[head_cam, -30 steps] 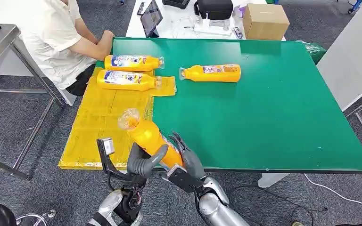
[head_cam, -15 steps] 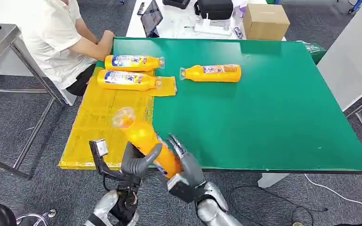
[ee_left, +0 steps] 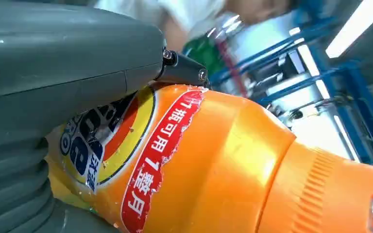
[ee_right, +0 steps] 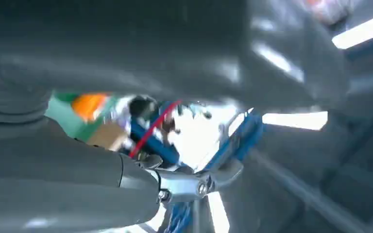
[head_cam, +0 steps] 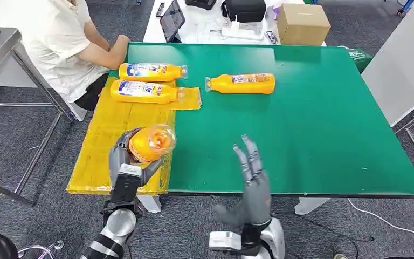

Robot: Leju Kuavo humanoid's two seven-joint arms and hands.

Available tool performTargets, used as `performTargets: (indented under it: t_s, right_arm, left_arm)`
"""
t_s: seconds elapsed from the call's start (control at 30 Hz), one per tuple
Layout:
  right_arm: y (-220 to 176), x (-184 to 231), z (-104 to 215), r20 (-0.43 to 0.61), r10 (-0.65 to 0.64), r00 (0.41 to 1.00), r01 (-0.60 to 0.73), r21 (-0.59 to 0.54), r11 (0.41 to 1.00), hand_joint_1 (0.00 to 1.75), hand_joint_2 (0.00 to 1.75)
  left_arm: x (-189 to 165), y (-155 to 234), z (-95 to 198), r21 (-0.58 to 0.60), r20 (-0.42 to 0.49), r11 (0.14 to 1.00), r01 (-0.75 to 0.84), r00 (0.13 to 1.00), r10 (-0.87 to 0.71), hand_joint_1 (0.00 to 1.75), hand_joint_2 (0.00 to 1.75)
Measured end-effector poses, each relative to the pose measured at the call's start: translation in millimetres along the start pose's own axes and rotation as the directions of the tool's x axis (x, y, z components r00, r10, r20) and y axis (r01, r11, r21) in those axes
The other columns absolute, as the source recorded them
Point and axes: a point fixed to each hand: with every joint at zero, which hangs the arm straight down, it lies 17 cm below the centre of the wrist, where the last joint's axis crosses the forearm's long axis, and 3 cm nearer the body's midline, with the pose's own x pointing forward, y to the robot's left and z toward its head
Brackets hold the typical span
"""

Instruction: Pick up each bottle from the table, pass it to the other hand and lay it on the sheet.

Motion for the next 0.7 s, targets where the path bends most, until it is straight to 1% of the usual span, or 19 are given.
performTargets:
  t_s: [0.03, 0.07, 0.13, 0.2, 0.23, 0.27, 0.3, 0.4, 0.43, 0.57, 0.6, 0.63, 0.67, 0.7]
  right_arm:
    - [-7.8, -0.3, -4.9, -0.007, 0.005, 1.0, -0.006, -0.026, 1.0, 0.0, 0.0]
    - [-10.2, -1.0, -7.8, -0.023, 0.001, 1.0, -0.001, -0.028, 1.0, 0.0, 0.0]
    - [-13.7, -1.6, -13.1, -0.046, -0.025, 0.999, 0.023, -0.044, 0.999, 0.0, 0.0]
    - [-17.8, -4.8, -12.1, -0.061, -0.07, 0.996, 0.064, -0.086, 0.994, 0.0, 0.0]
    - [-13.9, -8.2, -9.0, -0.08, -0.107, 0.991, 0.1, -0.096, 0.99, 0.0, 0.0]
    - [-11.0, -11.6, -8.3, -0.098, -0.136, 0.986, 0.126, -0.105, 0.987, 0.0, 0.0]
    - [-3.4, -12.3, -6.0, -0.112, -0.166, 0.98, 0.156, -0.099, 0.983, 0.0, 0.0]
    - [15.1, -12.6, -2.0, -0.139, -0.231, 0.963, 0.221, -0.081, 0.972, 0.0, 0.0]
    - [21.1, -12.1, -0.9, -0.142, -0.244, 0.959, 0.236, -0.069, 0.969, 0.0, 0.0]
    - [34.8, -10.4, 3.4, -0.147, -0.26, 0.954, 0.258, -0.035, 0.965, 0.0, 0.0]
    - [37.1, -10.8, 4.0, -0.15, -0.264, 0.953, 0.262, -0.031, 0.965, 0.0, 0.0]
    - [41.1, -11.1, 5.4, -0.155, -0.268, 0.951, 0.268, -0.024, 0.963, 0.0, 0.0]
    - [43.8, -11.2, 6.3, -0.158, -0.272, 0.949, 0.273, -0.019, 0.962, 0.0, 0.0]
    - [46.5, -11.2, 7.9, -0.162, -0.274, 0.948, 0.276, -0.012, 0.961, 0.0, 0.0]
  left_arm:
    - [-6.1, 3.1, -2.0, 0.001, -0.01, 0.999, 0.035, 0.999, -0.035, 1.75, 1.75]
    - [-12.9, 4.3, -3.8, -0.004, -0.025, 0.998, 0.068, 0.997, -0.068, 1.75, 1.75]
    - [-24.8, -0.1, -5.2, -0.042, -0.046, 0.99, 0.136, 0.989, -0.138, 1.75, 1.75]
    - [-42.8, -17.4, -10.3, -0.145, -0.064, 0.959, 0.242, 0.965, -0.254, 1.75, 1.75]
    - [-63.0, -33.6, -5.4, -0.239, -0.088, 0.923, 0.303, 0.939, -0.331, 1.75, 1.75]
    - [-70.7, -42.0, -10.2, -0.285, -0.086, 0.901, 0.327, 0.927, -0.364, 1.75, 1.75]
    - [-89.2, -56.7, -2.5, -0.375, -0.098, 0.861, 0.345, 0.908, -0.407, 1.75, 1.75]
    - [-113.9, -81.1, -1.8, -0.514, -0.098, 0.775, 0.369, 0.872, -0.48, 1.75, 1.75]
    - [-120.7, -85.7, -1.9, -0.544, -0.098, 0.751, 0.374, 0.86, -0.5, 1.75, 1.75]
    - [-134.0, -91.2, -5.6, -0.587, -0.099, 0.71, 0.388, 0.836, -0.539, 1.75, 1.75]
    - [-136.4, -91.1, -6.8, -0.592, -0.102, 0.705, 0.391, 0.831, -0.547, 1.62, 1.75]
    - [-141.0, -91.3, -6.4, -0.604, -0.104, 0.692, 0.396, 0.821, -0.561, 0.49, 1.75]
    - [-143.8, -91.4, -7.2, -0.612, -0.105, 0.683, 0.399, 0.815, -0.57, 0.26, 1.75]
    - [-146.5, -91.6, -6.4, -0.619, -0.107, 0.676, 0.399, 0.81, -0.577, 0.26, 1.75]
